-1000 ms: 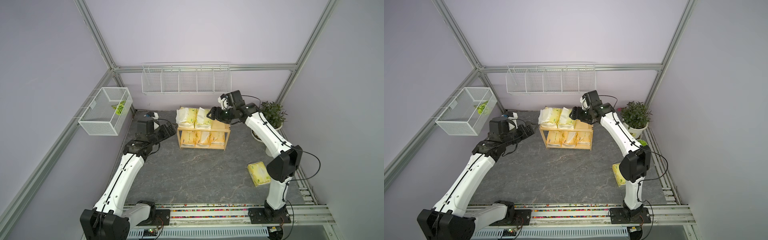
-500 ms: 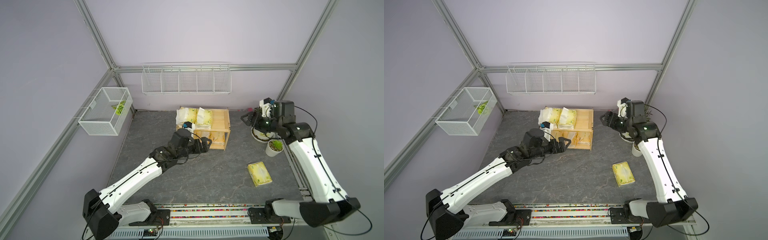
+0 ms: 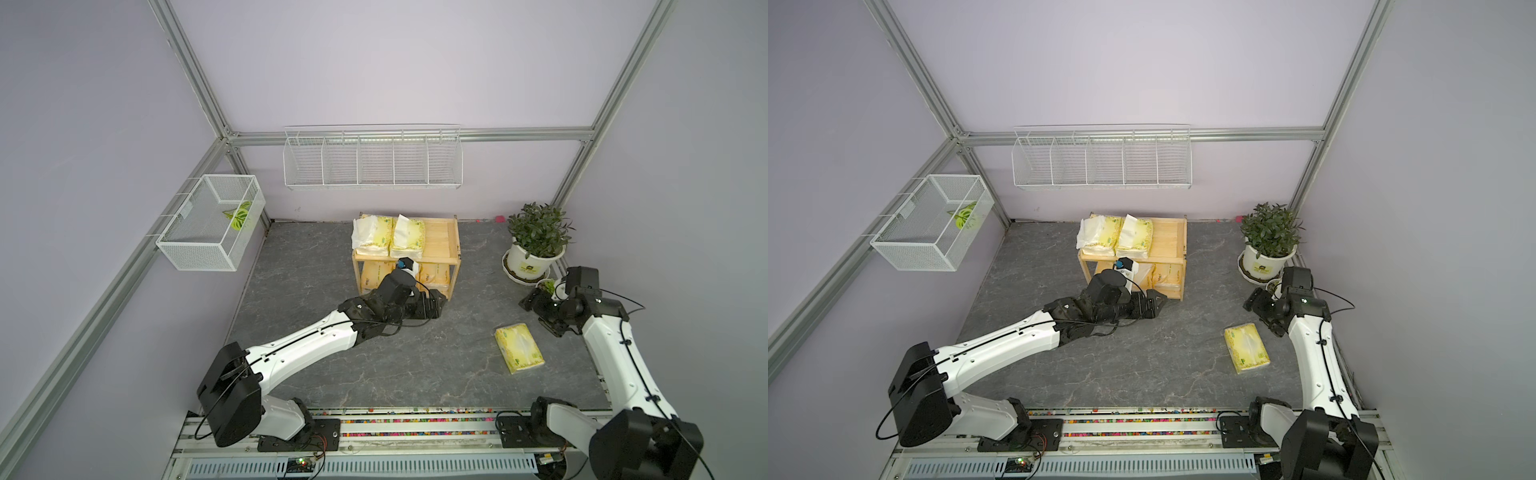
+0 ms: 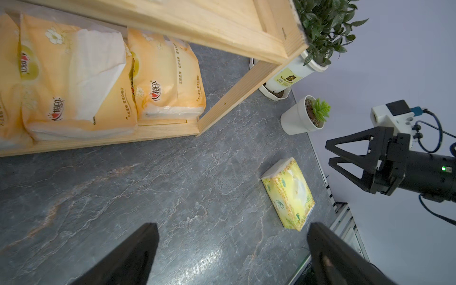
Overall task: Place the tissue boxes on the shelf by color
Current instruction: Move the box of tissues to the center of the board.
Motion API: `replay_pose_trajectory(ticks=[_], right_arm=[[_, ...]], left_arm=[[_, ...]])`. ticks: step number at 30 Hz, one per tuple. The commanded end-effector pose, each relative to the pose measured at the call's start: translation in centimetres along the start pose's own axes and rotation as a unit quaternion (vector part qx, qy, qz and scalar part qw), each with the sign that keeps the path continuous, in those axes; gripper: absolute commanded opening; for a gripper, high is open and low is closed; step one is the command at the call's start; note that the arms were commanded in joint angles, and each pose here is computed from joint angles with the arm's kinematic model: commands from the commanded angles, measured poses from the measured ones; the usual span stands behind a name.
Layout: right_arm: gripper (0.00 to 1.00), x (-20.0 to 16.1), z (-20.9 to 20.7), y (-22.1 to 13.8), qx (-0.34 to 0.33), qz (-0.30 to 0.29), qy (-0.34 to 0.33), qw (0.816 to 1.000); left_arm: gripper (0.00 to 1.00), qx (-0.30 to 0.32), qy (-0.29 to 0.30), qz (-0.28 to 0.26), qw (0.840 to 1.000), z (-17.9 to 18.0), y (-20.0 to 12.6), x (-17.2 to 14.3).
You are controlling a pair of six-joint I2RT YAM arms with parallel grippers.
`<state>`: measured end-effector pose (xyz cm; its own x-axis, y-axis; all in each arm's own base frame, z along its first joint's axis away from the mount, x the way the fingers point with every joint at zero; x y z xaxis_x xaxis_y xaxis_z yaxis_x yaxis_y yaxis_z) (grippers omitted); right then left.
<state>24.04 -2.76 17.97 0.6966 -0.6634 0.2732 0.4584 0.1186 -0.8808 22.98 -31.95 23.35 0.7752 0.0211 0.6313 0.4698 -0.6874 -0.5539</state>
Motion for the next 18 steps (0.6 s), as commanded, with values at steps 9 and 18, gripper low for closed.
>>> replay_pose_trajectory(ticks=[9,18], right_arm=[[0.81,-1.3,-5.1,5.3,-0.102,0.027,0.075,0.992],[0.79,-3.3,-3.0,7.0,0.005,0.099,0.089,0.991]], left_arm=[[1.0,-0.039,0.026,-0.018,0.999,-2.1,-0.5,1.6],[1.0,-0.04,0.031,-0.025,0.998,-2.2,-1.4,1.8]])
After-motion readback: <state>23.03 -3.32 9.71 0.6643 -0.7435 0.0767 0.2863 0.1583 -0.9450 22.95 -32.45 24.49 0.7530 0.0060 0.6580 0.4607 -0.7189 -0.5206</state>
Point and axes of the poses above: each gripper's point midway between its finger pads, its own y axis out along the fingers, its own z axis along the line the jaws close on, x = y × z, the point moved 5 cm from there along -y, back along the fingers, and after that the axes turned 2 degrees about y, right-handed, at the moved point
